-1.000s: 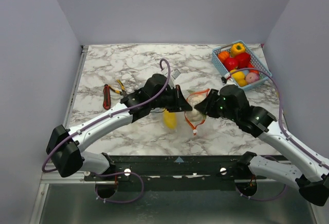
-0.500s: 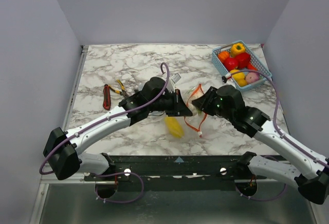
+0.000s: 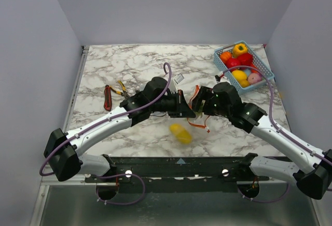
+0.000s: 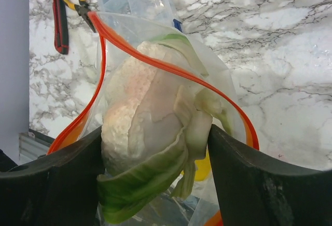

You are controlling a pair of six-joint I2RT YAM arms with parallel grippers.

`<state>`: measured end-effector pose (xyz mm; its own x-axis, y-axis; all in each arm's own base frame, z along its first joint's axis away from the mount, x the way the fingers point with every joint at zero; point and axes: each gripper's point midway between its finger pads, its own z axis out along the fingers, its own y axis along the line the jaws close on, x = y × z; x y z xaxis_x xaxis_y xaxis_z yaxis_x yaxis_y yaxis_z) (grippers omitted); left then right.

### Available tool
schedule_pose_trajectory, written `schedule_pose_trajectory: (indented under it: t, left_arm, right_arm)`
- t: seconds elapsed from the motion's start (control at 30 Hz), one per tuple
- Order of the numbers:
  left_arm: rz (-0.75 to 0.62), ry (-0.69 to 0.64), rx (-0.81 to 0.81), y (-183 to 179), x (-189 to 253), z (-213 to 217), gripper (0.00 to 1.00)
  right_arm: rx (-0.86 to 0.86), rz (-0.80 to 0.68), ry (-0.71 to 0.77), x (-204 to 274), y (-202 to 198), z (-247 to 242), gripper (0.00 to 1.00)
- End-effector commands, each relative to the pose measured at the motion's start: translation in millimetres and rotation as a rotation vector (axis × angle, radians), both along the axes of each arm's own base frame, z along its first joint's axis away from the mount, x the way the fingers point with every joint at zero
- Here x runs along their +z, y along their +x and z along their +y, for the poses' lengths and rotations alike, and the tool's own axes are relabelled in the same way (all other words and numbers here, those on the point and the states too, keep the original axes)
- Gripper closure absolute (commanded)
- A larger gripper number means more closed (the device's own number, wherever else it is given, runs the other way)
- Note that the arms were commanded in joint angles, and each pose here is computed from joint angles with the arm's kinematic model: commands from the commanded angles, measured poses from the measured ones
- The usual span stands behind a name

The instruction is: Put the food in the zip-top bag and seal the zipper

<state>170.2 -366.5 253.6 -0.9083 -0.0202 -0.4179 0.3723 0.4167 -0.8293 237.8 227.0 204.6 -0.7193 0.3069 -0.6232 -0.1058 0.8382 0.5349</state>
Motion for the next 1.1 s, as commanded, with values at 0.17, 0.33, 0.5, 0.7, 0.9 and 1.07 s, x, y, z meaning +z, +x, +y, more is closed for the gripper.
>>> schedule_pose_trajectory:
  t: [0.17, 0.33, 0.5, 0.7, 0.9, 1.07]
  left_arm:
    - [-0.060, -0.023, -0.007, 0, 21, 1, 1.00]
    - [-0.063, -0.012, -0.003, 3, 18, 2, 1.00]
    - [-0.062, -0.014, -0.004, 4, 19, 4, 1.00]
    - [-0.059, -0.026, -0.020, 3, 22, 2, 1.00]
    - [-0.067, -0.027, -0.026, 1, 25, 4, 1.00]
    - [-0.066, -0.029, -0.031, 0, 24, 5, 1.00]
  right_arm:
    - [0.031, -0.068, -0.066, 31, -9, -17, 0.23]
    - [0.022, -0.089, -0.068, 48, -19, -31, 0.22]
    - [-0.031, -0.107, -0.097, 60, -27, -53, 0.22]
    - [-0.077, -0.127, -0.116, 67, -31, -69, 0.31]
    - [-0.103, -0.059, -0.206, 29, -37, -83, 0.46]
    - [-0.041, -0.036, -0.177, 6, -34, -64, 0.47]
